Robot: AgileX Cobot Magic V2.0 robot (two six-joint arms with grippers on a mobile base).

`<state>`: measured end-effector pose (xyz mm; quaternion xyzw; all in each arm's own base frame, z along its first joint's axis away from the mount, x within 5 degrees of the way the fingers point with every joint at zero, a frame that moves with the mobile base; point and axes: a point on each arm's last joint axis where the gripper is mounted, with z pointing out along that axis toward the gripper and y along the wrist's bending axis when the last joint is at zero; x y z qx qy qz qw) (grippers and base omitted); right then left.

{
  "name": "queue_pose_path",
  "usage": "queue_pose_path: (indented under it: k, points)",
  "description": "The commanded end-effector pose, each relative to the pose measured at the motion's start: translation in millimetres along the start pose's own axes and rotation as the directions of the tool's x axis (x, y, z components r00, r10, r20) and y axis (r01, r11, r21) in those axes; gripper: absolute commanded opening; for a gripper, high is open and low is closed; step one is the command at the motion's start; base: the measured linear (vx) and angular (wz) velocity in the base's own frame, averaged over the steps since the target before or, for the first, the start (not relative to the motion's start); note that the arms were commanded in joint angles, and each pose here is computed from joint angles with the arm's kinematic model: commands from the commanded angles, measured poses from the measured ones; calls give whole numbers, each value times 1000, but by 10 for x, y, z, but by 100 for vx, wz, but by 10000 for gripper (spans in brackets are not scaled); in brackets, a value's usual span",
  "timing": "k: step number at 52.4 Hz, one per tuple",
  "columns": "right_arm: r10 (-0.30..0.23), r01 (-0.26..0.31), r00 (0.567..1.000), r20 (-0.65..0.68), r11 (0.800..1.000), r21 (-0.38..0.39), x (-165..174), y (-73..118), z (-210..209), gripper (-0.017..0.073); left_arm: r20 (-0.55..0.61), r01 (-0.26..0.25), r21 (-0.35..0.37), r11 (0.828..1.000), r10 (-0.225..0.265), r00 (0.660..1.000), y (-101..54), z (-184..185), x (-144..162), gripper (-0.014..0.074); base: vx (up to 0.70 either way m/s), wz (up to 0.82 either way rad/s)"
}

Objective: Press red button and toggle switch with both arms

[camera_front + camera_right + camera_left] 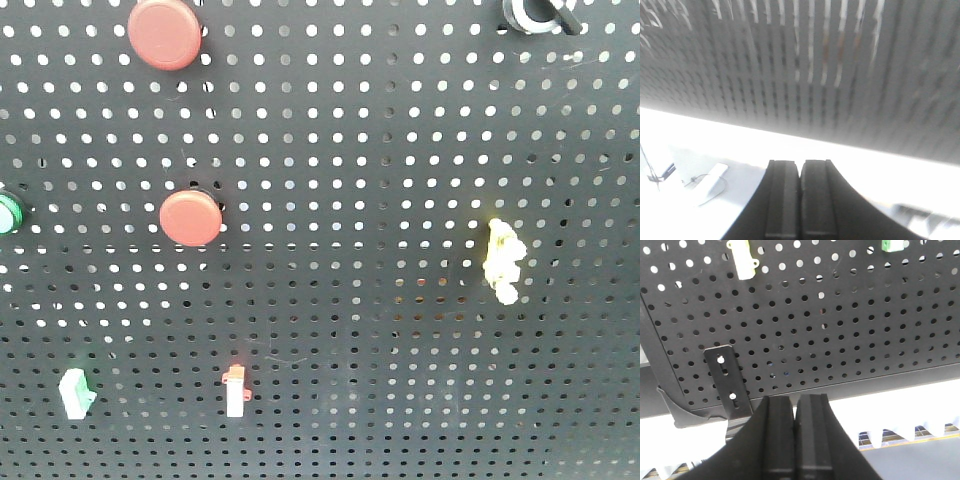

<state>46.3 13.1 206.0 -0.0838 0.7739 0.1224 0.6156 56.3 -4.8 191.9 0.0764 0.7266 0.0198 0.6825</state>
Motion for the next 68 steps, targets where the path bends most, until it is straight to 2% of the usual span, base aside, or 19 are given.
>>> queue_pose_path:
  k: [1,4,8,13,16,19,23,28,31,68]
  points:
    - [79,-89,980,182,995,44,-30,-17,47,0,59,14,-15,1000,-13,998,3,6,36,1,0,0]
    - [108,-139,966,235,983,119,49,-79,85,0,59,14,-15,1000,-13,998,3,6,36,1,0,0]
    - [84,-142,959,272,970,200,73,-133,89,0,59,14,-15,1000,-13,998,3,6,36,1,0,0]
    - [-51,-37,960,275,952,305,44,-175,69,0,59,14,-15,1000,-13,998,3,6,36,1,0,0]
    - [-139,36,953,268,934,355,24,-188,57,0,59,14,-15,1000,-13,998,3,6,36,1,0,0]
    - [-179,67,947,267,923,380,12,-194,48,0,59,14,-15,1000,-13,998,3,6,36,1,0,0]
    - [-174,57,944,281,923,381,4,-194,42,0,59,14,-15,1000,-13,998,3,6,36,1,0,0]
    - [-104,-17,944,313,933,359,0,-194,41,0,59,14,-15,1000,-13,998,3,6,36,1,0,0]
    - [-78,-42,944,322,936,351,1,-195,41,0,59,14,-15,1000,-13,998,3,6,36,1,0,0]
    - [-78,-43,944,321,934,354,2,-197,40,0,59,14,-15,1000,-13,998,3,6,36,1,0,0]
